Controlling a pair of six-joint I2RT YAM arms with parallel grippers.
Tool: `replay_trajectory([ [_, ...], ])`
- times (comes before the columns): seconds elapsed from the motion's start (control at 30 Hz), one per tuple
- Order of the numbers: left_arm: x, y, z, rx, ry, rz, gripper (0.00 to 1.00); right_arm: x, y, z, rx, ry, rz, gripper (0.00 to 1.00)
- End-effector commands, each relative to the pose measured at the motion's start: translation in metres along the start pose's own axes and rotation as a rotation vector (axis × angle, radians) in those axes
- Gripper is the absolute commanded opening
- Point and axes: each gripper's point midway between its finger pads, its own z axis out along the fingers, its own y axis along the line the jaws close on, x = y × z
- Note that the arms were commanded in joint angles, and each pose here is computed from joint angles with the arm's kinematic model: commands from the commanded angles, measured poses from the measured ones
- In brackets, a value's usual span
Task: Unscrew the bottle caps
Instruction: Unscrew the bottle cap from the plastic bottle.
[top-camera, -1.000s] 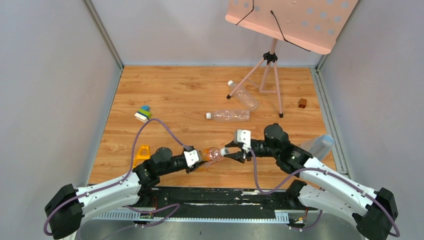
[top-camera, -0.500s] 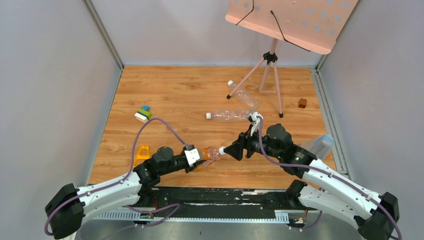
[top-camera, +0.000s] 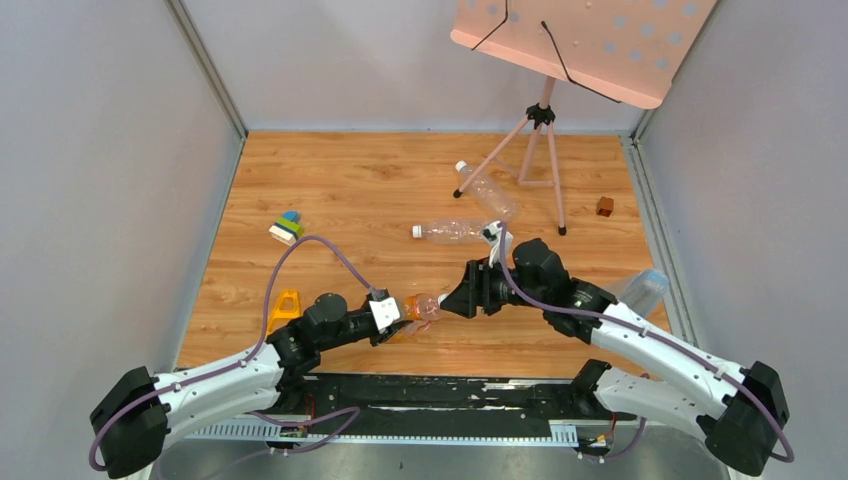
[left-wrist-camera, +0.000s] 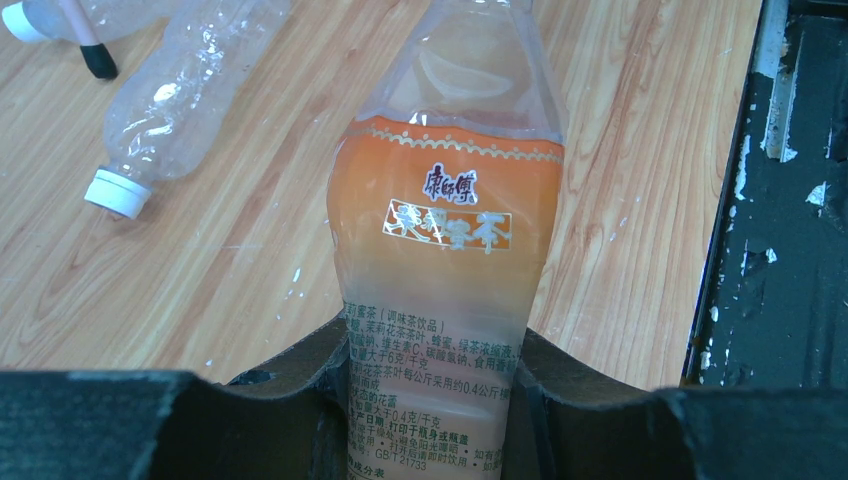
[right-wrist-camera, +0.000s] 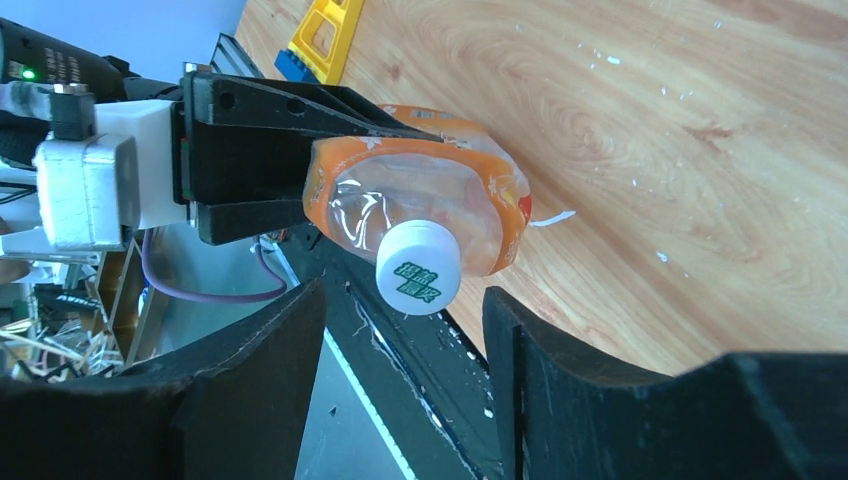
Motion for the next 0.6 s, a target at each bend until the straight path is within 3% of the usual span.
replay_trajectory([
  [0.0,-0.015,0.006,0.002,-0.02,-0.044,-0.003,0.0,-0.016,0.021,0.006,-0.067,-0.014,0.018,0.57],
  [0.07,-0.015,0.006,0.002,-0.019,-0.044,-0.003,0.0,-0.015,0.02,0.009,-0.068,0.0,0.009,0.47],
  [0.17,-0.016,0.005,0.002,-0.017,-0.046,-0.003,0.0,-0.013,0.02,0.008,-0.078,0.009,-0.033,0.16],
  [0.23,-0.016,0.006,0.002,-0.018,-0.045,-0.002,0.0,-0.012,0.019,0.007,-0.09,0.006,-0.103,0.02],
  [0.5,-0.015,0.004,0.003,-0.006,-0.043,-0.002,0.0,-0.008,0.033,0.004,-0.326,-0.053,-0.715,0.02],
  [0.57,-0.015,0.004,0.003,-0.008,-0.041,-0.002,0.0,-0.017,0.032,0.007,-0.312,-0.092,-0.779,0.03],
])
